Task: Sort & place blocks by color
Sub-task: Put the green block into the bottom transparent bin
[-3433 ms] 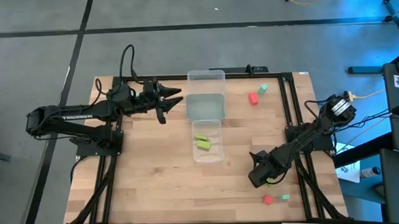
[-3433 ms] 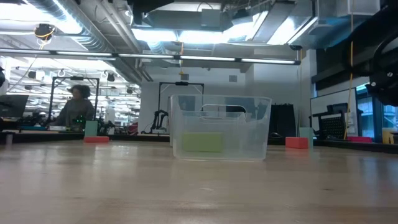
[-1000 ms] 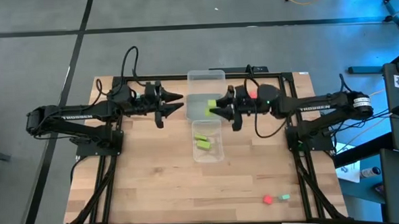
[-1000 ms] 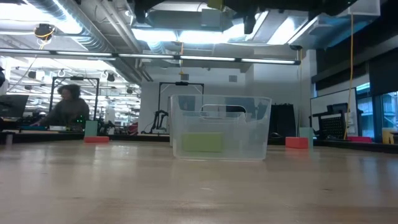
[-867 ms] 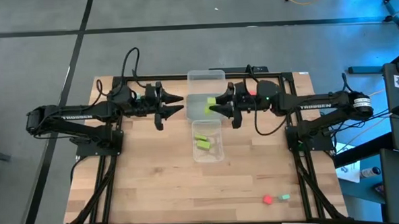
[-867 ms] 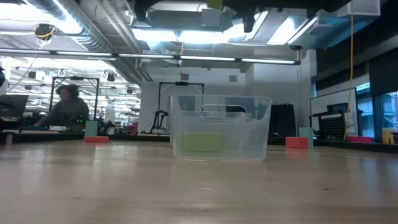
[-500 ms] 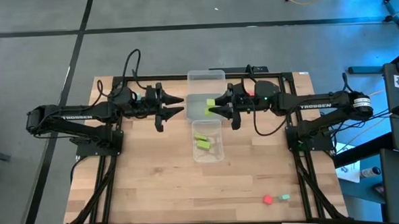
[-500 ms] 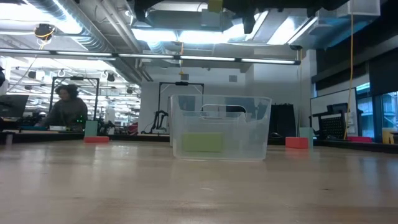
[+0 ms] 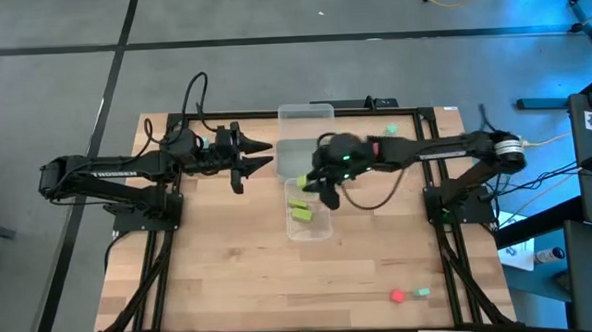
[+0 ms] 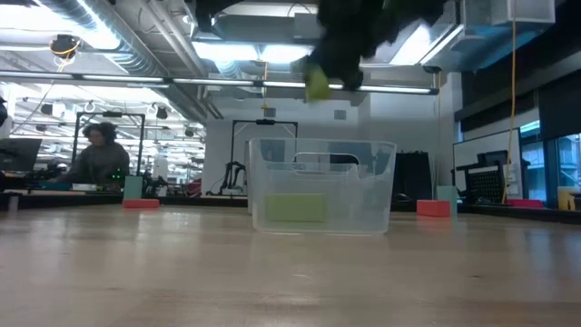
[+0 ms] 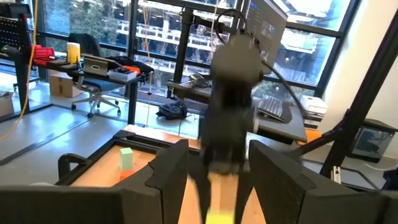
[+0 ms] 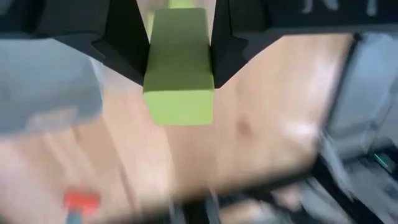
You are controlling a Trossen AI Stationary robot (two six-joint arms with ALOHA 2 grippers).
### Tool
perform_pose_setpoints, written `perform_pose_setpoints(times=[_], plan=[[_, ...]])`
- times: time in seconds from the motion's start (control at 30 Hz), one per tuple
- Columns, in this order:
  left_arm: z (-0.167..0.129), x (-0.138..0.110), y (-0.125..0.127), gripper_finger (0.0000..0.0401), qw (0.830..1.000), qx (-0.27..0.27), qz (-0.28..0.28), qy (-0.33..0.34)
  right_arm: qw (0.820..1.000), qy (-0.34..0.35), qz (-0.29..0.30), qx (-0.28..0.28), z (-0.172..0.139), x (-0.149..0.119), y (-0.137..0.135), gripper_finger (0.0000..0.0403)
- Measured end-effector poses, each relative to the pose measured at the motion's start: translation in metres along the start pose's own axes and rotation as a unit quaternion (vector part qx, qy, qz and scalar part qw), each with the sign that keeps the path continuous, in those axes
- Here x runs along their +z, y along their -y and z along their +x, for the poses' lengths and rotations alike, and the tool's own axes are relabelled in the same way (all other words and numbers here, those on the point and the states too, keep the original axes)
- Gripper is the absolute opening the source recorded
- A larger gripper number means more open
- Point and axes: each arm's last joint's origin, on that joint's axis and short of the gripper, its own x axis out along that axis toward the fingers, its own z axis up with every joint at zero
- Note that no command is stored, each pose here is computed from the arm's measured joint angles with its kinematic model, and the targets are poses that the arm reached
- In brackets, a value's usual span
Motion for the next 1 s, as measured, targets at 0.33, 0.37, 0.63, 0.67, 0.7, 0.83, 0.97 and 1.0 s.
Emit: perform_pose_setpoints(times=[0.33, 0.37, 0.63, 0.67, 0.7, 0.83, 0.97, 1.0], plan=[[0.0, 0.0, 0.0, 0.016, 1.0, 0.0, 0.0, 0.0, 0.984, -0.169, 0.026, -0.058, 0.064, -0.044, 0.023, 0.0137], [0.0, 0.0, 0.0, 0.016, 1.0, 0.0, 0.0, 0.0, 0.982, -0.175, 0.027, -0.059, 0.068, -0.047, 0.024, 0.0137], [0.0, 0.0, 0.0, 0.016, 1.0, 0.001, 0.0, 0.0, 0.977, -0.201, 0.028, -0.072, 0.085, -0.059, 0.03, 0.0137], [0.0, 0.0, 0.0, 0.016, 1.0, 0.001, 0.0, 0.0, 0.976, -0.204, 0.029, -0.072, 0.086, -0.061, 0.031, 0.0138], [0.0, 0.0, 0.0, 0.016, 1.0, 0.001, 0.0, 0.0, 0.976, -0.205, 0.029, -0.072, 0.087, -0.061, 0.031, 0.0141], [0.0, 0.0, 0.0, 0.016, 1.0, 0.001, 0.0, 0.0, 0.975, -0.206, 0.029, -0.073, 0.088, -0.062, 0.031, 0.0163], [0.0, 0.0, 0.0, 0.016, 1.0, 0.001, 0.0, 0.0, 0.975, -0.206, 0.03, -0.072, 0.088, -0.062, 0.031, 0.0171], [0.0, 0.0, 0.0, 0.016, 1.0, 0.001, 0.0, 0.0, 0.975, -0.207, 0.031, -0.07, 0.088, -0.062, 0.031, 0.0172]])
